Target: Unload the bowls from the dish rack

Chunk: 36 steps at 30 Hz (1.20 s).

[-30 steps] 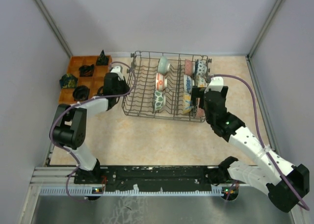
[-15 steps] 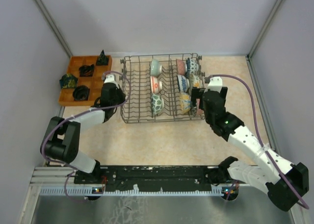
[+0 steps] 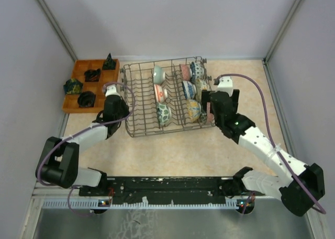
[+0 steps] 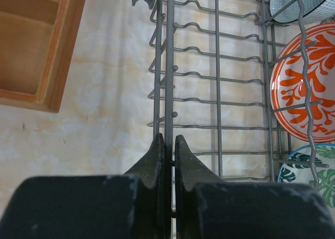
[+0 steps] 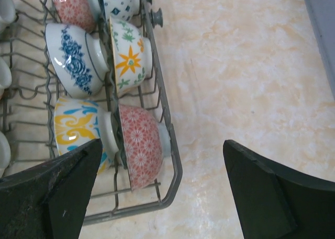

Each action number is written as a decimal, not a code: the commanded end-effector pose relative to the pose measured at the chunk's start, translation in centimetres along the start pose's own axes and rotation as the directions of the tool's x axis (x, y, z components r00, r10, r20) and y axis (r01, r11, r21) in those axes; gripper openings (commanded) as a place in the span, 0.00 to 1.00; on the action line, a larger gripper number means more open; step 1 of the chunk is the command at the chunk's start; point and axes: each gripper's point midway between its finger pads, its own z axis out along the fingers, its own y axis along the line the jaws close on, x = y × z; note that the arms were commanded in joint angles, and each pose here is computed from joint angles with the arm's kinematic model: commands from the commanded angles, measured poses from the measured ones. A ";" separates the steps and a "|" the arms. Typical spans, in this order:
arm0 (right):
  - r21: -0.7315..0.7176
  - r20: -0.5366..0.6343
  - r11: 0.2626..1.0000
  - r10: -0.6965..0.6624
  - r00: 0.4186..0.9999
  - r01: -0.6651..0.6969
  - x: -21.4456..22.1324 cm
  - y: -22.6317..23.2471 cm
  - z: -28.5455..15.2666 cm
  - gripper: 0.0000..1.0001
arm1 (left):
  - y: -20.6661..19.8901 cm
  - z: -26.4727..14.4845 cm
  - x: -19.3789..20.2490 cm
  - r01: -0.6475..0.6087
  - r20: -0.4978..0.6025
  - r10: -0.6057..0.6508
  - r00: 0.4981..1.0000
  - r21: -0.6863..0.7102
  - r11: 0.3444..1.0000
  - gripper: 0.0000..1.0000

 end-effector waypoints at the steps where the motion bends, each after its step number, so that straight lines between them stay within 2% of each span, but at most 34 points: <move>1: 0.016 0.052 0.999 0.033 0.998 -0.034 -2.8 0.1 -0.1 0.99 | 2.0 -1.0 -1.8 0.122 0.094 -0.113 0.989 -0.091 0.988 0.00; 8: 0.000 0.049 1.000 0.022 0.999 -0.022 -3.5 0.6 0.1 0.99 | 1.9 -1.7 -1.6 0.147 0.103 -0.137 0.985 -0.088 0.985 0.01; 15: 0.061 -0.003 0.994 -0.090 0.996 0.090 -2.6 1.3 0.3 0.99 | 1.9 -2.0 -1.4 0.136 0.101 -0.127 0.987 -0.087 0.987 0.19; 19: 0.114 -0.027 0.976 -0.182 0.983 0.184 -2.4 2.3 0.1 0.97 | 1.7 -2.2 -1.4 0.135 0.098 -0.128 0.987 -0.076 0.988 0.36; 21: 0.144 -0.044 0.961 -0.230 0.972 0.234 -2.1 2.7 0.0 0.96 | 1.7 -2.2 -1.5 0.133 0.098 -0.125 0.987 -0.073 0.988 0.37; 27: 0.199 -0.117 0.919 -0.323 0.939 0.341 -0.8 3.3 0.4 0.86 | 1.8 -2.4 -1.4 0.126 0.099 -0.119 0.988 -0.074 0.989 0.38; 36: 0.219 -0.201 0.878 -0.386 0.901 0.425 1.2 3.9 1.6 0.61 | 2.0 -2.4 -1.2 0.113 0.100 -0.105 0.989 -0.080 0.990 0.38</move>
